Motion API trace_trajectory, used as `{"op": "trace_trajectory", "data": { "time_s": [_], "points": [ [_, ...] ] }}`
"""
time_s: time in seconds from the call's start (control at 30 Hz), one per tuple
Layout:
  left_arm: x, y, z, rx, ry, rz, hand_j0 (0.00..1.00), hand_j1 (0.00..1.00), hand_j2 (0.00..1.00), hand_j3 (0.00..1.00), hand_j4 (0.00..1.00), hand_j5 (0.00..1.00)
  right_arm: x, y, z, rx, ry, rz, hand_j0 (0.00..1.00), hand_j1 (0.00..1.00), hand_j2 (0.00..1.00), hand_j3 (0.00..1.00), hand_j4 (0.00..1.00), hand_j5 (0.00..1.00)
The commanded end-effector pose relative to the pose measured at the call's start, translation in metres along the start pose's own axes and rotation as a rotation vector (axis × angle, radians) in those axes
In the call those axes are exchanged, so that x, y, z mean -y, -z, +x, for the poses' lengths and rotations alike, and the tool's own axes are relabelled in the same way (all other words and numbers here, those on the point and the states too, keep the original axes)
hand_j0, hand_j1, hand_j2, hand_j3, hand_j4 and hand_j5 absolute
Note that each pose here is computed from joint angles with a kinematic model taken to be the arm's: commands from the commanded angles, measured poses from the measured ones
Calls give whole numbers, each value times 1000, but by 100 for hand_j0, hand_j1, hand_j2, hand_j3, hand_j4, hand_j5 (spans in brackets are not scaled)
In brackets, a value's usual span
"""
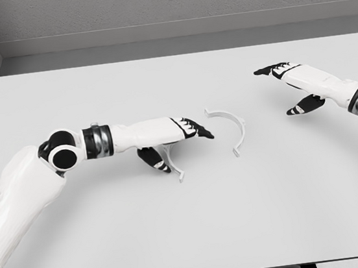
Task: Assemble PVC drainage pipe clamps
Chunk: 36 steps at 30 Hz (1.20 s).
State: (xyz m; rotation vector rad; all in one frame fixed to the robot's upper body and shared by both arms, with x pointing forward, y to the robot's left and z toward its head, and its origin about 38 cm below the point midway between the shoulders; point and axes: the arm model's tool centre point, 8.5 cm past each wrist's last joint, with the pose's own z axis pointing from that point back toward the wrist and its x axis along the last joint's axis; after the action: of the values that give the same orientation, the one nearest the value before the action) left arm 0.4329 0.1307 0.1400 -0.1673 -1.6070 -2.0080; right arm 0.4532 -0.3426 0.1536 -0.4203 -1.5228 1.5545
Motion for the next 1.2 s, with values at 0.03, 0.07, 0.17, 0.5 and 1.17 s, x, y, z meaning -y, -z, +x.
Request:
{"op": "trace_trajectory", "data": {
  "time_s": [0.03, 0.07, 0.17, 0.5, 1.17],
  "points": [
    [0, 3, 2, 9, -8, 4, 100, 100, 100, 100, 100, 100, 1, 2, 6, 16, -5, -1, 100, 100, 100, 100, 100, 100],
    [0, 5, 3, 14, -8, 5, 100, 100, 100, 100, 100, 100, -1, 4, 8, 23, -8, 8, 100, 100, 100, 100, 100, 100],
    [0, 8, 4, 19, -8, 6, 100, 100, 100, 100, 100, 100, -1, 4, 8, 23, -8, 8, 100, 100, 100, 100, 100, 100],
    [1, 12, 5, 18, -6, 2, 100, 100, 100, 100, 100, 100, 0, 5, 8, 25, -10, 7, 100, 100, 100, 100, 100, 100],
    [-4, 31, 8, 39, -16, 14, 100, 100, 100, 100, 100, 100, 8, -1, 2, 10, -12, 60, 100, 100, 100, 100, 100, 100]
  ]
}}
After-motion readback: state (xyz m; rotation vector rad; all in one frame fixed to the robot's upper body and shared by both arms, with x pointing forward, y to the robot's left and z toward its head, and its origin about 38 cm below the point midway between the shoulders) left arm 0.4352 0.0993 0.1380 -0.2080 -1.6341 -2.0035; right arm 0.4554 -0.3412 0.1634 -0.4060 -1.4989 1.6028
